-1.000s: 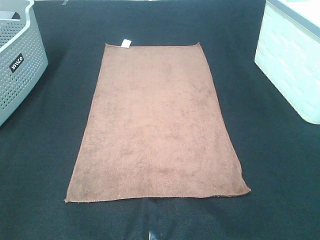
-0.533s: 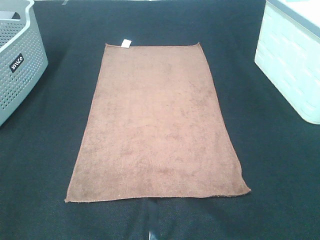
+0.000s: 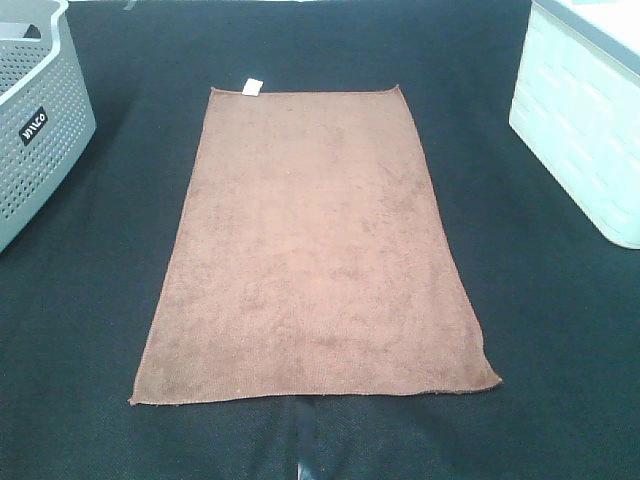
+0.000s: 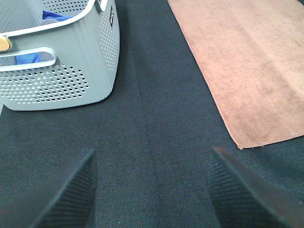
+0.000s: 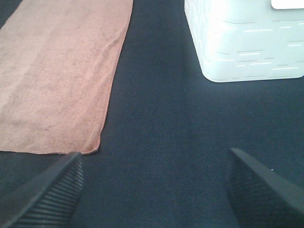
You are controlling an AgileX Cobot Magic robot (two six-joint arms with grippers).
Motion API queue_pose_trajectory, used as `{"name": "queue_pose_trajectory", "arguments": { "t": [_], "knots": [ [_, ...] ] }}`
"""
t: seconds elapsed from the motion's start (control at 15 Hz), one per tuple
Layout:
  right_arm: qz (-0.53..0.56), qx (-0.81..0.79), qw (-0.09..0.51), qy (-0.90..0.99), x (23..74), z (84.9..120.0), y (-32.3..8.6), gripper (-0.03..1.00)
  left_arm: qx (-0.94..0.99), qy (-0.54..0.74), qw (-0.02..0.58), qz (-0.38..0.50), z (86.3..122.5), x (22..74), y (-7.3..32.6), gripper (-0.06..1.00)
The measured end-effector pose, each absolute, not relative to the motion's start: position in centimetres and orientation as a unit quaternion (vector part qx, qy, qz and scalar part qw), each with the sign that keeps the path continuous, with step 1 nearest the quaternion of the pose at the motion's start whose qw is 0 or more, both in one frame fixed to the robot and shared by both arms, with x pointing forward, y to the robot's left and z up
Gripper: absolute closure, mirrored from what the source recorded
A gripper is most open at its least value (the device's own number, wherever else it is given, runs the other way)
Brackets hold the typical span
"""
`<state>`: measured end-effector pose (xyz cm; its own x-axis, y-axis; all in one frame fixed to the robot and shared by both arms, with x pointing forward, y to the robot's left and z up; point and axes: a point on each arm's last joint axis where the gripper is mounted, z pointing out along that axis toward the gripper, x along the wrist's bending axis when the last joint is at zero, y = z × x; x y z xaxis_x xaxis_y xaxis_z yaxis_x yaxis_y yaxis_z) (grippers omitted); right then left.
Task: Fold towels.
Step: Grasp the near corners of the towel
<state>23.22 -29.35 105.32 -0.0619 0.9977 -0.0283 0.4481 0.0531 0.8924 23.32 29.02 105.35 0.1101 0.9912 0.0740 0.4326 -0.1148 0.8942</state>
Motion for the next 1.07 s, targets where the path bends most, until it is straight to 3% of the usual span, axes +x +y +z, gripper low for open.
{"name": "queue_pose_trajectory", "arguments": {
  "t": [0.73, 0.93, 1.07],
  "knots": [
    [0.368, 0.582, 0.361, 0.629, 23.6, 105.4, -29.4, 0.20, 0.636, 0.546, 0.381, 0.388, 106.1, 23.7, 29.1, 0.31],
    [0.324, 0.608, 0.314, 0.654, 26.1, 105.4, -29.4, 0.21, 0.578, 0.520, 0.453, 0.435, 108.1, 25.9, 29.1, 0.31],
    [0.277, 0.630, 0.268, 0.674, 28.5, 105.0, -29.5, 0.22, 0.537, 0.538, 0.511, 0.402, 107.9, 28.5, 28.8, 0.31]
  ]
}}
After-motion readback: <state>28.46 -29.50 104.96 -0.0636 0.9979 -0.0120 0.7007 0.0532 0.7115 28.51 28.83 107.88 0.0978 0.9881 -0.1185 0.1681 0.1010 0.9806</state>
